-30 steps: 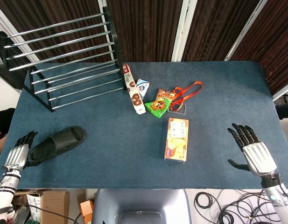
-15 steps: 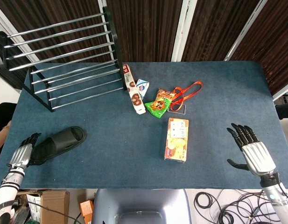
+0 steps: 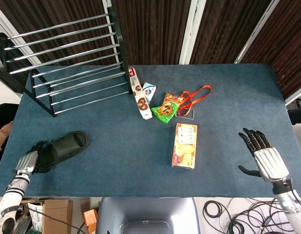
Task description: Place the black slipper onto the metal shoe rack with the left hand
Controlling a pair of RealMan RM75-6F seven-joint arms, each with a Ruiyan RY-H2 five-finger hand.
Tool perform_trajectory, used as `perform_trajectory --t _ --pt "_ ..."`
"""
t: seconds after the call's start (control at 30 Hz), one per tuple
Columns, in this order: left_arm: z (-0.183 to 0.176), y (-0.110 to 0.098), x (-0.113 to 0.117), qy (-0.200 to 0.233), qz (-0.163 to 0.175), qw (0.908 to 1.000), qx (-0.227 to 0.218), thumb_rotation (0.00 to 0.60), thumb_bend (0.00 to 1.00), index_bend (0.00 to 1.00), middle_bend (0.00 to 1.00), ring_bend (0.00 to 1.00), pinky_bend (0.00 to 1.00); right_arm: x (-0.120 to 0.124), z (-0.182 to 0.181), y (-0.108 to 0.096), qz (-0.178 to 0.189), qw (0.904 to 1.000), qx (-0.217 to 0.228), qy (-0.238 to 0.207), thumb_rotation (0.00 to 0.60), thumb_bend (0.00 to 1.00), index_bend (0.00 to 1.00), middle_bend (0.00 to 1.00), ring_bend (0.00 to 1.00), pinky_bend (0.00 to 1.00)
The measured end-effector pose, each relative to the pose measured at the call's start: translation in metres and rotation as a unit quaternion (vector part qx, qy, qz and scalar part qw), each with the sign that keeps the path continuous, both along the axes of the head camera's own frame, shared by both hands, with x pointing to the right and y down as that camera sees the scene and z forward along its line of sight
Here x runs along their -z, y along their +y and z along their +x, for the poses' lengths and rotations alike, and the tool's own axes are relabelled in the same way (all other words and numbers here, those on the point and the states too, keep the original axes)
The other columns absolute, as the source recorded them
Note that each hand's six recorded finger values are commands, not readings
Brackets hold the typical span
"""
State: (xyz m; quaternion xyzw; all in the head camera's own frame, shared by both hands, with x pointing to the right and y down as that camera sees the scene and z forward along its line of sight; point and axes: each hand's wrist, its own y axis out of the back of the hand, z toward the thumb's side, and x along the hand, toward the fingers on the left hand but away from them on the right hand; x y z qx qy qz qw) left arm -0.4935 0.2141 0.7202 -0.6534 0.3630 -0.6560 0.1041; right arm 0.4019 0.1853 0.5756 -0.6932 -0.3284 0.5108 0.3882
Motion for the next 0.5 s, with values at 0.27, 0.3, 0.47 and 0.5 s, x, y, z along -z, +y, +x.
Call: perform_trajectory --t 0.27,0.3,0.47,0.5 --pt "0.0027 0.0014 -0.0034 0.011 -0.011 0.9999 0.006 0.6 0.25 0.03 0.06 0.1 0.26 -0.0024 0.0005 0.0004 -0.004 1.0 -0.002 0.001 0.6 0.08 0.0 0.0 0.0 0.06" --pt "0.0029 0.0016 -0.0042 0.013 -0.014 0.9998 0.008 0.6 0.25 0.03 0.07 0.11 0.28 -0.0031 0.0007 0.0006 -0.005 1.0 -0.002 0.001 0.6 0.08 0.0 0.0 0.0 0.06" --pt "0.0023 0.0001 -0.0074 0.017 -0.023 0.9996 0.009 0.6 0.28 0.12 0.21 0.26 0.43 -0.0054 0.0012 0.0015 -0.009 1.0 -0.003 0.001 0.6 0.08 0.0 0.0 0.0 0.06" --pt "0.0027 -0.0009 -0.007 0.017 -0.02 0.9996 0.009 0.6 0.28 0.17 0.27 0.33 0.5 -0.0055 0.0012 0.0016 -0.009 0.9999 -0.004 0.0 0.6 0.08 0.0 0.0 0.0 0.06"
